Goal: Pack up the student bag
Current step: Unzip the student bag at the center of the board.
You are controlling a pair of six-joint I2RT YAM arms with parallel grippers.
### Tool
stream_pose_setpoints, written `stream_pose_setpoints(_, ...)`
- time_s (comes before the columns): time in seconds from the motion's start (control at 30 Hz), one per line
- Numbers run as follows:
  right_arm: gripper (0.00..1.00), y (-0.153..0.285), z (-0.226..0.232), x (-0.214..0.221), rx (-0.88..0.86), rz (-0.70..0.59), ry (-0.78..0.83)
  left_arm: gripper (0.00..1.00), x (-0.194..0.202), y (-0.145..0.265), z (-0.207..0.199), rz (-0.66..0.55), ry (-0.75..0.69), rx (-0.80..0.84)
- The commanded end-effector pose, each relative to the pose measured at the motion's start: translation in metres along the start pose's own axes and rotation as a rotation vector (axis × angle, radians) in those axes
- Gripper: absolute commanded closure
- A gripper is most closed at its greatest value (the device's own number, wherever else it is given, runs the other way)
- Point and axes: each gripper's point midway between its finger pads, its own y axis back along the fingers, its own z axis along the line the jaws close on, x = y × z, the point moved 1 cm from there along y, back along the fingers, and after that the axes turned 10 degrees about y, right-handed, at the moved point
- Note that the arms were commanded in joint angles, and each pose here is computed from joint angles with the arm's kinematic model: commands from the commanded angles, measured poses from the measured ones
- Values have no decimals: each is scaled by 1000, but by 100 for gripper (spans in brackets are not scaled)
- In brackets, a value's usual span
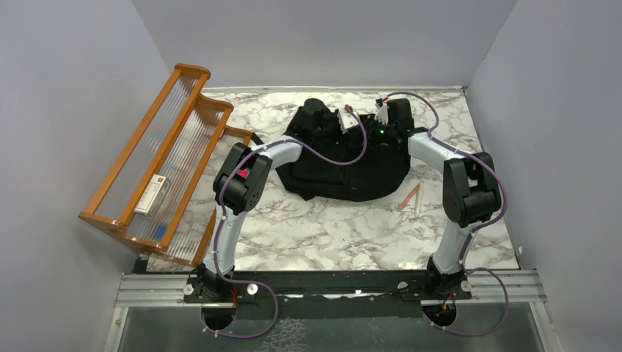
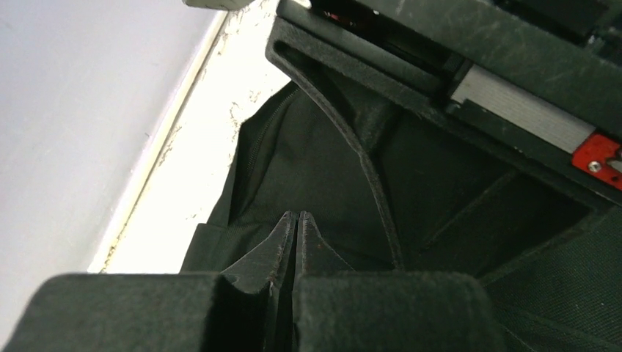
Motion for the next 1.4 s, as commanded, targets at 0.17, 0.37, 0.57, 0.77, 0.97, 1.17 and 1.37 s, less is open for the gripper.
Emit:
stream_pose_setpoints(0.17,99,8,6,-5,-20,-14,-1,100,-24,19,6,-20,109,-68)
stream_pose_setpoints(0.37,99,8,6,-12,-13,-34,-2,100,-21,38,0,5,181,-93)
stream_pose_setpoints(0.57,100,5,6,-18,-11,-45,-5,100,-24,57,6,18,251,-162)
stream_pose_setpoints(0.77,99,5,8,-24,-13,-62,-9,100,-19,63,0,41,307,-163)
stream_pose_setpoints(0.97,100,6,14,-31,-37,-80,-3,100,-15,64,-13,43,380,-130)
stream_pose_setpoints(1.17,100,5,17,-38,-48,-95,2,100,-13,67,-26,49,414,-105)
stream_pose_setpoints(1.37,93,6,17,-42,-34,-103,11,100,-13,69,-30,41,425,-106)
